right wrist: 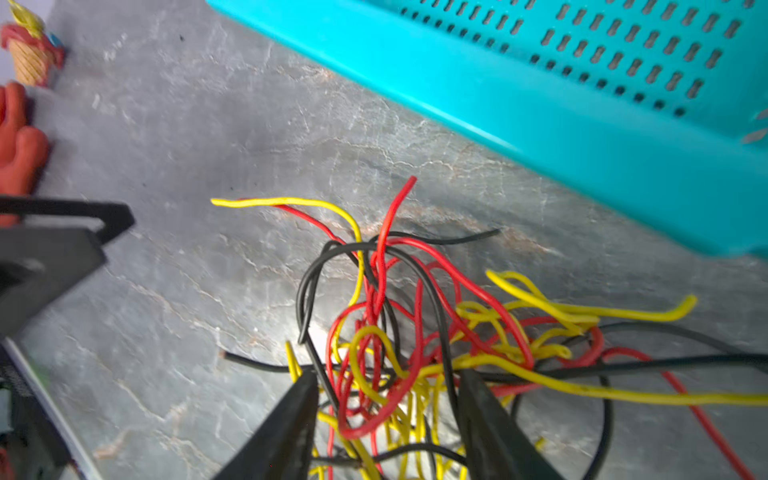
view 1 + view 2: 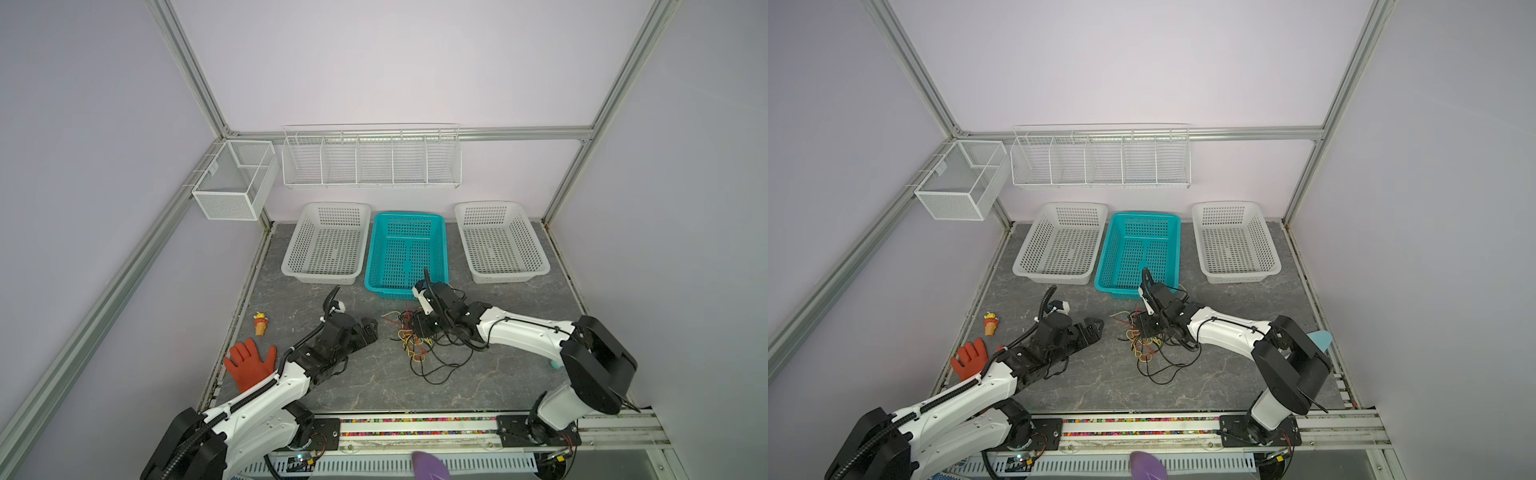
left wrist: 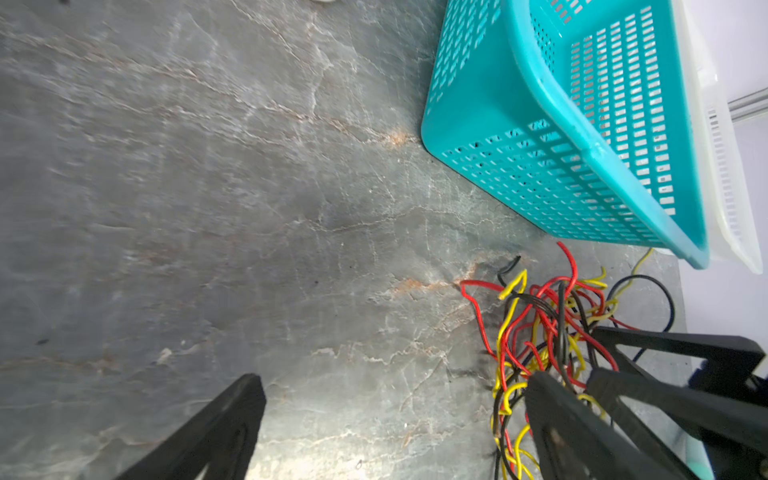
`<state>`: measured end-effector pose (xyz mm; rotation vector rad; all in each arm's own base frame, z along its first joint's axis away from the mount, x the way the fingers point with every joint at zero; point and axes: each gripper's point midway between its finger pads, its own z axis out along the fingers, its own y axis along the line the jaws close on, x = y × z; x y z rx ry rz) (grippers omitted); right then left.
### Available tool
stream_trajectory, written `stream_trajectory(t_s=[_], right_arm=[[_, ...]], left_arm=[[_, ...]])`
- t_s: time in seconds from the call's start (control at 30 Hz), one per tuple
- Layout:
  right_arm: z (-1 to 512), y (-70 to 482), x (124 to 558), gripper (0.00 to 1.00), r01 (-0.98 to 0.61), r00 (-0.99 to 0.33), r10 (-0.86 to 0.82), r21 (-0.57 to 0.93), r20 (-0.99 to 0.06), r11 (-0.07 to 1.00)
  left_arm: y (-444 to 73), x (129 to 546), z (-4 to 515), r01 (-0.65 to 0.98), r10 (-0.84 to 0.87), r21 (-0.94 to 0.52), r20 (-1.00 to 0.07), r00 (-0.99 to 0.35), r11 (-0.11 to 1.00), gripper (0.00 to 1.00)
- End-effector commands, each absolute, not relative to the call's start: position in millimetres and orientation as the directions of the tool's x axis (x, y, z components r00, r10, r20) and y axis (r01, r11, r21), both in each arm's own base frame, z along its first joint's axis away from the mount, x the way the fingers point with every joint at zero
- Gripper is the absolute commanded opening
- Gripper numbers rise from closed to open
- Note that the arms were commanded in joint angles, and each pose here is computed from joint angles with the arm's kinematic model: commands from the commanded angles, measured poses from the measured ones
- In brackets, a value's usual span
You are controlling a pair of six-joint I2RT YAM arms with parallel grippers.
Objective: Untangle the cables
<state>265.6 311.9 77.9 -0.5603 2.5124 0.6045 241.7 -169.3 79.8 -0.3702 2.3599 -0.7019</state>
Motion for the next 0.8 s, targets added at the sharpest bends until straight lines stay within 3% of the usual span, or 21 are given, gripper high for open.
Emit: stream_trajectory(t_s=[0.0,0.07,0.4,0.63,0.77], right_arm=[[75,320,258,0.50,-0.489,-0.806,-0.254,0.359,-0.535,0.795],[78,324,252,0.43,-0.500,-0.805,-0.259,0.375,-0.535,0.780],[104,344,222,0.29,-0.580,-0.759,-0.300,0.390,-0.579,0.716],[134,350,208,0.24,-0.632,-0.709,-0.301,0.386,-0.638,0.672],[143,338,211,0.25,-0.615,-0.701,-0.285,0.353,-0.654,0.705]], left_arm=[[-180,243,83,-0.078,-0.456,-0.621,-0.478,-0.751,0.780,0.99],[-183,242,82,-0.072,-0.454,-0.626,-0.477,-0.752,0.776,0.99],[-192,235,78,-0.064,-0.474,-0.680,-0.438,-0.764,0.731,0.98],[-208,232,87,-0.023,-0.491,-0.755,-0.402,-0.773,0.655,0.98],[-214,231,88,-0.012,-0.480,-0.765,-0.392,-0.785,0.643,0.98]])
